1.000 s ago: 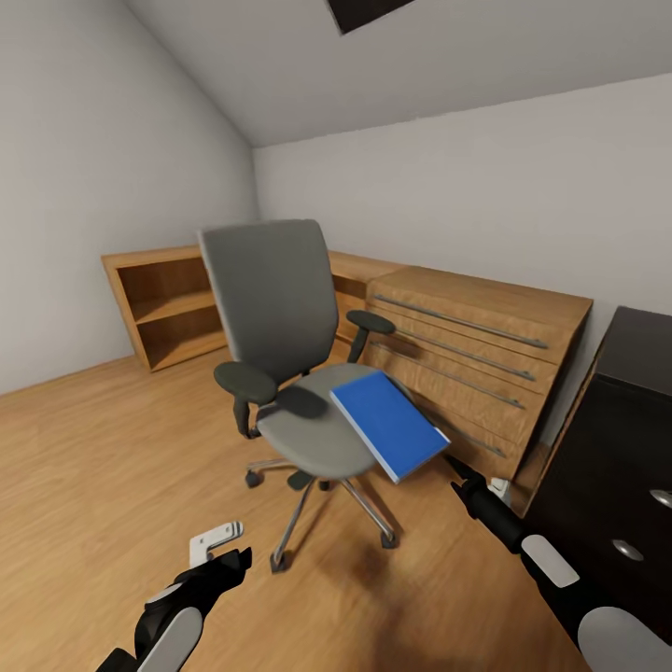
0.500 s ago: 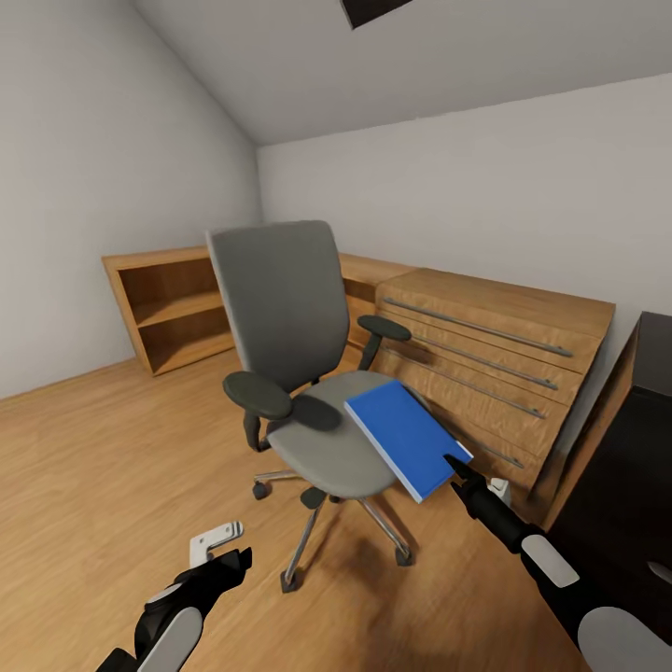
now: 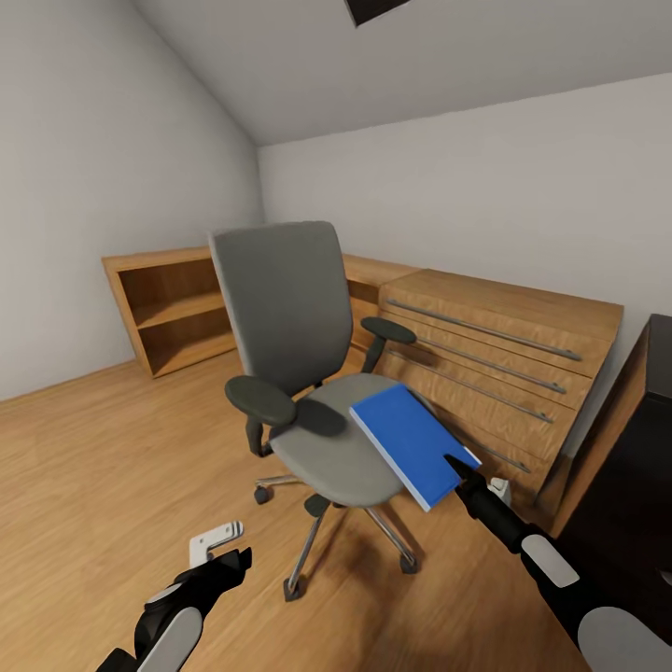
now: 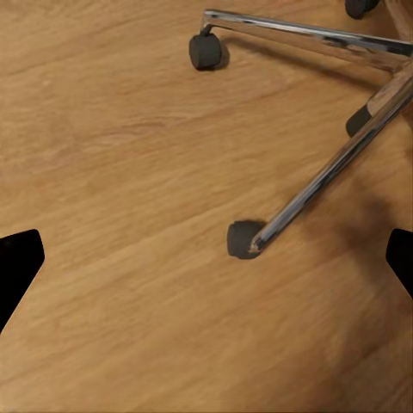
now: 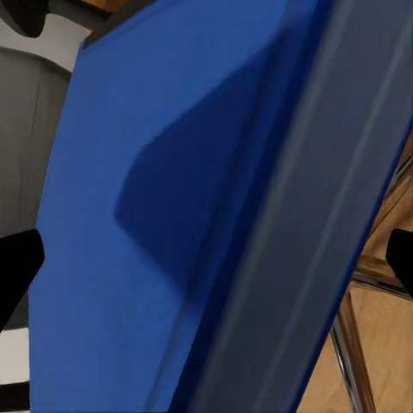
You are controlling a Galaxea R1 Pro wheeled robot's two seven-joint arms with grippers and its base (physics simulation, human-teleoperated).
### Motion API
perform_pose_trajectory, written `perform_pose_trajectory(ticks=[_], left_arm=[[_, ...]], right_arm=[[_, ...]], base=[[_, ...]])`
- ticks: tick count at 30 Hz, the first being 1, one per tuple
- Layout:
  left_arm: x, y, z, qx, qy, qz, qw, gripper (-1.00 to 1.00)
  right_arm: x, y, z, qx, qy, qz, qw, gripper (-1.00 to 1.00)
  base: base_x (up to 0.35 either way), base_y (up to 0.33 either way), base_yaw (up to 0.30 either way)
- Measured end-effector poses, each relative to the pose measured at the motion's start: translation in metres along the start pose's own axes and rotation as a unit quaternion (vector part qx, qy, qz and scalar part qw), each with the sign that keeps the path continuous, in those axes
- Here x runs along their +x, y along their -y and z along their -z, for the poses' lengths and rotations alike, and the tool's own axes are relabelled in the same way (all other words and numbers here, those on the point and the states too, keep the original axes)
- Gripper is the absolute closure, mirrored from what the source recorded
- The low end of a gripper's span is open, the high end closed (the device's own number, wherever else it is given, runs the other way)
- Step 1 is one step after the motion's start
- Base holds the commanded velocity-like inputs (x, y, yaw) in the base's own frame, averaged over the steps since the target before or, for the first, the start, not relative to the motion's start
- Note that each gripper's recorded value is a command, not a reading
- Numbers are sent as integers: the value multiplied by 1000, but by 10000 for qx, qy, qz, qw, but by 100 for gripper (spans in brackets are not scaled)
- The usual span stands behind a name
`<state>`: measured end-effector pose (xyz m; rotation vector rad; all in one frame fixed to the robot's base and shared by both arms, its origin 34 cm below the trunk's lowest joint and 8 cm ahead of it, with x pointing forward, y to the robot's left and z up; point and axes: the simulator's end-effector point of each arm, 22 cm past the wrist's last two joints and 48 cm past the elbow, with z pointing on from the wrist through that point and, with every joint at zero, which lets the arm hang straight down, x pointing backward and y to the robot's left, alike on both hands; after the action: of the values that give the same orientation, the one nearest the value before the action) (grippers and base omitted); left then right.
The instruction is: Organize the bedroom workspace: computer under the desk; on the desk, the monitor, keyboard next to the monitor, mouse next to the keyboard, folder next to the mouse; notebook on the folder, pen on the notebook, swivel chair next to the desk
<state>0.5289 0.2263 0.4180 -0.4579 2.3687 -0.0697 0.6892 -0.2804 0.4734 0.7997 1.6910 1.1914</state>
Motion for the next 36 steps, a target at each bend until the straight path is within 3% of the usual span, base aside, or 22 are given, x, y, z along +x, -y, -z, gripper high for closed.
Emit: perform_pose_trajectory(ticks=[9,10,24,36], left_arm=[[0,0,0,1,-2,1,10000,-100],[0,0,0,1,-2,1,10000,-100],[0,0,0,0,-2,0,10000,-100],[-17,6,15,86,227,21,9997,-100]], right_arm=[[0,0,0,-2,-5,-3,10000,-100],[0,0,0,-2,-5,-3,10000,100],[0,-2,0,-21,-3,12,10000,100],[-12,-34,3,-278,90,123,9995,100]], base=[[3,1,0],[0,0,0],[0,0,0],[0,0,0]])
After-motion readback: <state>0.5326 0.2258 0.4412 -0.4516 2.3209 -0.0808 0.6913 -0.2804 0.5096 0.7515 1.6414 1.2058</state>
